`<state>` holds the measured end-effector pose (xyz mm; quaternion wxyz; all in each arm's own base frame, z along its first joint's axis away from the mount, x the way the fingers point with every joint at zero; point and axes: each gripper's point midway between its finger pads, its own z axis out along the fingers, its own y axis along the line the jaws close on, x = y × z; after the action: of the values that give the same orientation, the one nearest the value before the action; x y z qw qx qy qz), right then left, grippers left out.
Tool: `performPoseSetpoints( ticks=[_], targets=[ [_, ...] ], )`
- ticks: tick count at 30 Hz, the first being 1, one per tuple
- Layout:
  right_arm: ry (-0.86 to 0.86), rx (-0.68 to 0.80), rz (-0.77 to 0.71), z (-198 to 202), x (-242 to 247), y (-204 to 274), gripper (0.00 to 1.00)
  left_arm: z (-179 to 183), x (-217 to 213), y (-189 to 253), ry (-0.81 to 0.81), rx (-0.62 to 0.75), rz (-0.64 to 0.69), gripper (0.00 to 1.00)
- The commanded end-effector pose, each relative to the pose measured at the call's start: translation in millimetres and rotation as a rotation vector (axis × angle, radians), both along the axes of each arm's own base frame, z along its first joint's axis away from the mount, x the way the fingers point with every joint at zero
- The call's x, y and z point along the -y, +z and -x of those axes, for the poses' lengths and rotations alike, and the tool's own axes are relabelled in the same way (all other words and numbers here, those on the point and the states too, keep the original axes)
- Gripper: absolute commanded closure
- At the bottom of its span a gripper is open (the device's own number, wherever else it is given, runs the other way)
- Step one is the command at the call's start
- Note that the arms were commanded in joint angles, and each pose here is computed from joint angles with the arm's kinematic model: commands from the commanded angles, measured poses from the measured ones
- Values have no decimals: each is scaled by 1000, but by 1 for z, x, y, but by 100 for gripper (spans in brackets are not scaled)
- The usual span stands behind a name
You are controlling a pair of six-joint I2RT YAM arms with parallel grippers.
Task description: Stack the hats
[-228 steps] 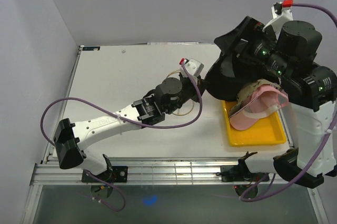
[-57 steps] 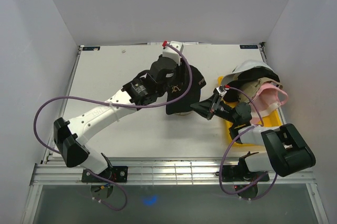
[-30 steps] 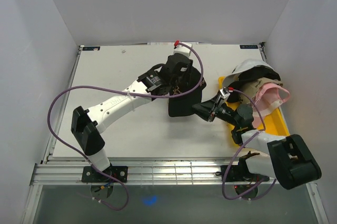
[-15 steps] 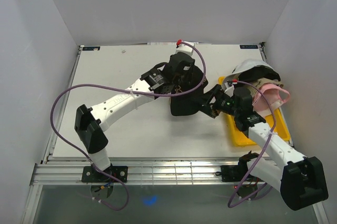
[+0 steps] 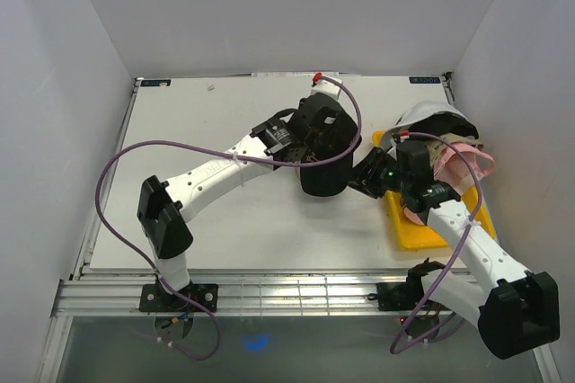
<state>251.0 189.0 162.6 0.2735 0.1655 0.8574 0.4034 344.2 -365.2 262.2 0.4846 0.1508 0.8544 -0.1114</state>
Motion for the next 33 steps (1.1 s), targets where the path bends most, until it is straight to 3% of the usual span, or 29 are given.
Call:
performPoseSetpoints(
  ticks=[1, 10, 15, 27, 33],
  targets=[
    [-2, 53, 66, -12, 6, 12, 52, 3, -1, 8, -1, -5, 2, 44],
    [-8, 119, 169, -21, 17, 42, 47, 3, 2, 10, -4, -4, 8, 44],
    [-24, 177, 193, -25, 22, 65, 36, 3, 3, 13, -6, -2, 13, 44],
    [-82, 242, 299, -82, 25, 109, 35, 3, 4, 16, -9, 4, 10, 44],
    [-52, 250, 290, -94, 16, 106, 22, 2, 4, 20, -11, 7, 14, 44]
  ],
)
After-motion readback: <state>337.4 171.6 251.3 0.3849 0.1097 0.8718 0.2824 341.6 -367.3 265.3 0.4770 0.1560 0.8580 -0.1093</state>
